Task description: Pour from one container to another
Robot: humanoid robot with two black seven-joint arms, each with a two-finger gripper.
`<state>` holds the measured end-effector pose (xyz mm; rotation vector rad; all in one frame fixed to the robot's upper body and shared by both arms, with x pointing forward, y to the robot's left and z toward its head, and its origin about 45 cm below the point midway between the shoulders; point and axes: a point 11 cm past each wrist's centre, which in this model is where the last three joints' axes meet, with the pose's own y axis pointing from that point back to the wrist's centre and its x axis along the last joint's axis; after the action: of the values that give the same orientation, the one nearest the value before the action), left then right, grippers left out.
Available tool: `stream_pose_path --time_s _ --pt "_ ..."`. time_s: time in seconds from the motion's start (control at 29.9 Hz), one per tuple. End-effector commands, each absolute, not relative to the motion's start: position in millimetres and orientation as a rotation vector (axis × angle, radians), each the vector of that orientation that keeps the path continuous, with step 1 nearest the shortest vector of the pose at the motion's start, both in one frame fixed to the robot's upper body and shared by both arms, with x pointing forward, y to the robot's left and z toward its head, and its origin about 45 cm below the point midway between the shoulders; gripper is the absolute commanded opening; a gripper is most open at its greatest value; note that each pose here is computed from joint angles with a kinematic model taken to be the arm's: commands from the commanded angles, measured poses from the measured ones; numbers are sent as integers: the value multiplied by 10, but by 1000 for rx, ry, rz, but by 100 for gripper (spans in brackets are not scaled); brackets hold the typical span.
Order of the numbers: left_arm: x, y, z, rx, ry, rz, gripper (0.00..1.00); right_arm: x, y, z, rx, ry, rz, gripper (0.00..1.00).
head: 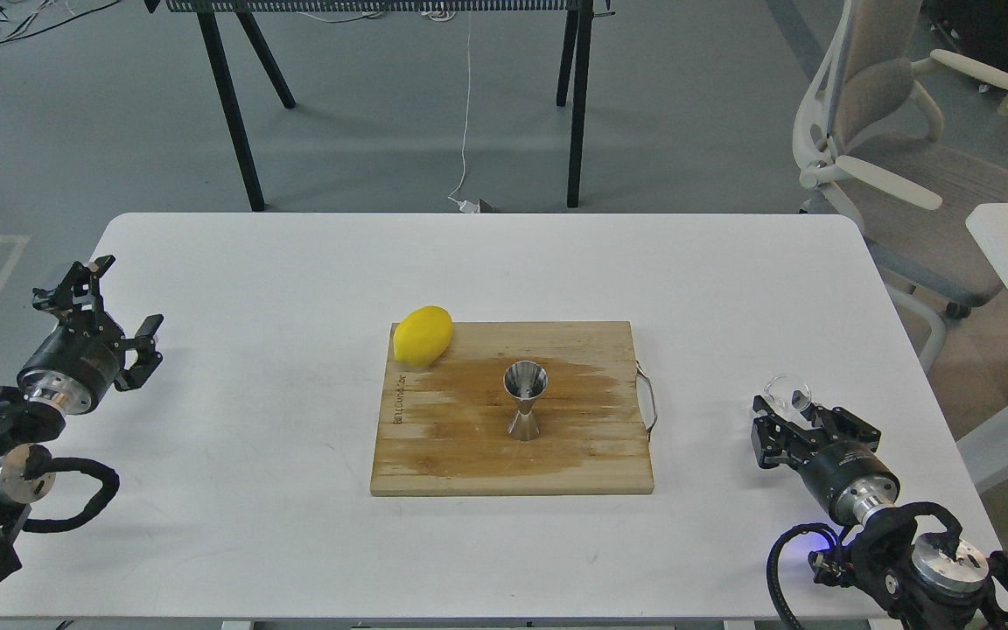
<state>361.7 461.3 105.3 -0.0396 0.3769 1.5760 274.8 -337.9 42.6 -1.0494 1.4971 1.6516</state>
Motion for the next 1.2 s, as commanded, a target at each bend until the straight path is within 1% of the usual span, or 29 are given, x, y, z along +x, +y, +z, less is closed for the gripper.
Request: stream_pose_path --time_s 0.0,1.17 --pt "3617 4614 1053 -41 377 1577 99 2749 -3381 428 -1049 1497 1650 95" --pt "3613 4644 1068 -38 373 1581 99 2744 -3384 425 -1048 1498 1649 96"
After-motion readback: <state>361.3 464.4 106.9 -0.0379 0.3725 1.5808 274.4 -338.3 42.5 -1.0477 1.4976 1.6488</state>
